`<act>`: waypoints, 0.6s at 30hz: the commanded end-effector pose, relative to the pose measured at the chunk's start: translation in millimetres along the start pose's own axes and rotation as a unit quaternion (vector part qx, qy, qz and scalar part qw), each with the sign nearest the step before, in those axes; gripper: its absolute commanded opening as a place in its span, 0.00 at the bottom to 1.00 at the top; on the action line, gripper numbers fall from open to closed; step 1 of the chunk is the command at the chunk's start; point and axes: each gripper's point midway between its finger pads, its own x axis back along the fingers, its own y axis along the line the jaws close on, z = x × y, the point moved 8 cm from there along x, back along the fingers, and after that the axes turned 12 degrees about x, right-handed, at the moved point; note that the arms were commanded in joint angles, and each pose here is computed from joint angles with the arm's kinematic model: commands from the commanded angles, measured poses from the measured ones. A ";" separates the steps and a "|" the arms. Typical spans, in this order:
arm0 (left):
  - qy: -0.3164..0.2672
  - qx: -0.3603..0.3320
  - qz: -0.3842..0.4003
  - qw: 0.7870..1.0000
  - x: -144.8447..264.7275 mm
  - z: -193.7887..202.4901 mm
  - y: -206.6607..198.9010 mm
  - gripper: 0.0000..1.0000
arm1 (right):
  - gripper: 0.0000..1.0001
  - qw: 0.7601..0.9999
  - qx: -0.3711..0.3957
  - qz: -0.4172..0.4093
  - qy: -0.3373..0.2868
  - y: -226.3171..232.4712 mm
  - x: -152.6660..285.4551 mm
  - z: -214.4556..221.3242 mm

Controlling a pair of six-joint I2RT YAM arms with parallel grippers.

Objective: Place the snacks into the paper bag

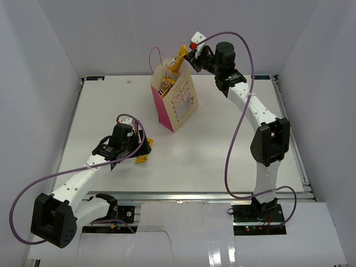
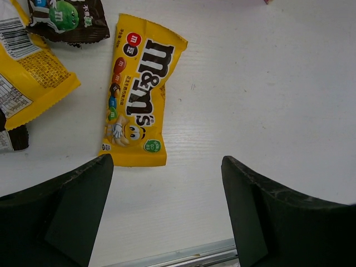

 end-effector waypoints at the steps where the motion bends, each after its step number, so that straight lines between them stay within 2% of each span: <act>1: 0.000 0.003 -0.011 1.000 -2.4 -1.5 1.0 0.89 | 0.22 0.998 0.060 -0.006 -0.025 1.7 2.2 -21.2; 2: 0.002 0.002 -0.014 1.000 -4.4 -2.6 0.6 0.89 | 0.35 0.998 0.061 -0.004 -0.018 1.8 2.7 -19.2; 4: 0.019 0.002 -0.031 0.999 -13.9 -0.2 2.9 0.89 | 0.47 0.998 0.062 -0.001 -0.011 0.9 4.5 -17.8; 5: 0.018 0.001 -0.033 0.999 -15.8 -2.6 1.3 0.89 | 0.61 0.998 0.061 0.005 -0.007 -0.9 7.6 -19.2; 6: 0.020 -0.001 -0.038 0.999 -18.5 -3.4 1.6 0.89 | 0.66 0.998 0.056 0.008 -0.004 -3.3 10.8 -19.5; 10: 0.027 -0.014 -0.061 0.998 -35.8 -11.0 -1.1 0.85 | 0.78 1.000 0.020 0.021 0.013 -25.0 45.8 -35.3; 11: 0.027 -0.017 -0.065 0.997 -38.8 -13.2 -2.0 0.83 | 0.82 1.000 0.003 -0.008 0.014 -23.7 56.0 -35.6; 12: 0.022 -0.017 -0.068 0.997 -41.2 -18.7 -5.3 0.82 | 0.84 0.997 -0.027 -0.038 0.056 -23.9 76.7 -19.2; 14: 0.038 -0.022 -0.088 0.995 -54.5 -17.2 -2.8 0.76 | 0.87 0.990 -0.056 -0.102 0.074 -17.2 110.8 -10.1; 16: 0.034 -0.022 -0.105 0.994 -63.3 -23.1 -4.2 0.73 | 0.88 0.977 -0.086 -0.154 0.123 5.1 147.6 4.0; 18: 0.040 -0.025 -0.140 0.989 -76.5 -23.9 0.0 0.67 | 0.88 0.957 -0.142 -0.190 0.164 34.9 181.5 41.5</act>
